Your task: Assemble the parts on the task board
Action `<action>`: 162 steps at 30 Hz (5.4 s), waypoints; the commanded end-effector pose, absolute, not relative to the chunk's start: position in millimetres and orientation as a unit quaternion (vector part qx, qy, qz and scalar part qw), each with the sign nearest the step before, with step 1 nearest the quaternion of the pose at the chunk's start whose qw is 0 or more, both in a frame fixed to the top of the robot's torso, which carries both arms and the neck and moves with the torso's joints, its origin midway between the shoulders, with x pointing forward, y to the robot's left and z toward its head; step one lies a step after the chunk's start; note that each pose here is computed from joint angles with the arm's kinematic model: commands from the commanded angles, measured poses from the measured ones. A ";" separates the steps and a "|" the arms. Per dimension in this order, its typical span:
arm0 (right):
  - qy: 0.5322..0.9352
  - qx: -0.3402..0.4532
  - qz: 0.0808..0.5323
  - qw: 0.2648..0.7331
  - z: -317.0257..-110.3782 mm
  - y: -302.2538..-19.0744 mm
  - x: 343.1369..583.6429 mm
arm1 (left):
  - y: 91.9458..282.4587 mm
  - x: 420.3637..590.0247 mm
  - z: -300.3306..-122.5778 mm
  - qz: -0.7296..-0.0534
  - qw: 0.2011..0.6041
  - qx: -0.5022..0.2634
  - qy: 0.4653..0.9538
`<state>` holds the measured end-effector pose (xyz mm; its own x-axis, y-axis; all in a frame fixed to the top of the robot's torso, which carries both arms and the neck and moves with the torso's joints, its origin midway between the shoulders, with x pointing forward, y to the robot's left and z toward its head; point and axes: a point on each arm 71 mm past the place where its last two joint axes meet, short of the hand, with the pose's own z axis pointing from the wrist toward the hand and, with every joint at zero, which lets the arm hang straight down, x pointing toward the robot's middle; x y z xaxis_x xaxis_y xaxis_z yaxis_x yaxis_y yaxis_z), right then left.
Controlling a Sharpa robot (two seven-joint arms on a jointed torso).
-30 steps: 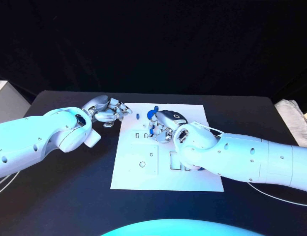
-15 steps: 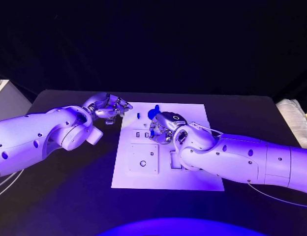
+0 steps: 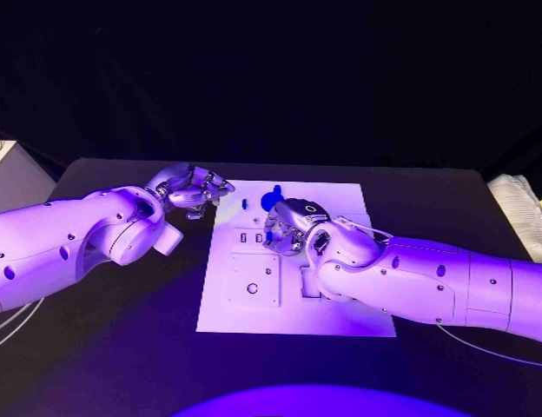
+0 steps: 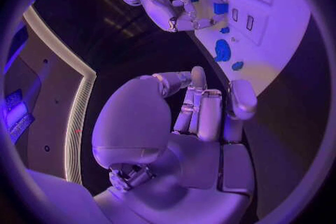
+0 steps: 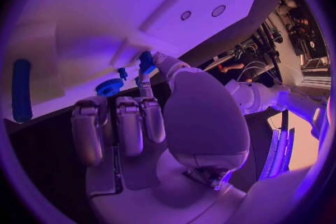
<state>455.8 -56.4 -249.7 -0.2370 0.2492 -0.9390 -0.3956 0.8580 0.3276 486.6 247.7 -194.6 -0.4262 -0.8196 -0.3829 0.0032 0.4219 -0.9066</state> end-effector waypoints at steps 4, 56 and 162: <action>0.743 -0.059 0.259 0.615 -251.0 -54.3 455.0 | 245.0 486.6 -193.3 -0.463 0.448 -0.286 0.710; 0.742 -0.061 0.263 0.613 -253.2 -51.3 456.3 | 246.7 487.4 -195.0 -0.459 0.442 -0.286 0.716; 0.684 0.199 0.419 0.563 -158.5 -201.7 478.6 | 143.7 550.8 -210.4 -0.121 0.319 -0.045 0.939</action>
<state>478.8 -202.9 -158.2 -0.2748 0.7493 -0.6025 -0.1979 0.5691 0.7981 551.2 145.7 -209.9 -0.7851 -0.1751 -0.5941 -0.0169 0.9649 -0.2620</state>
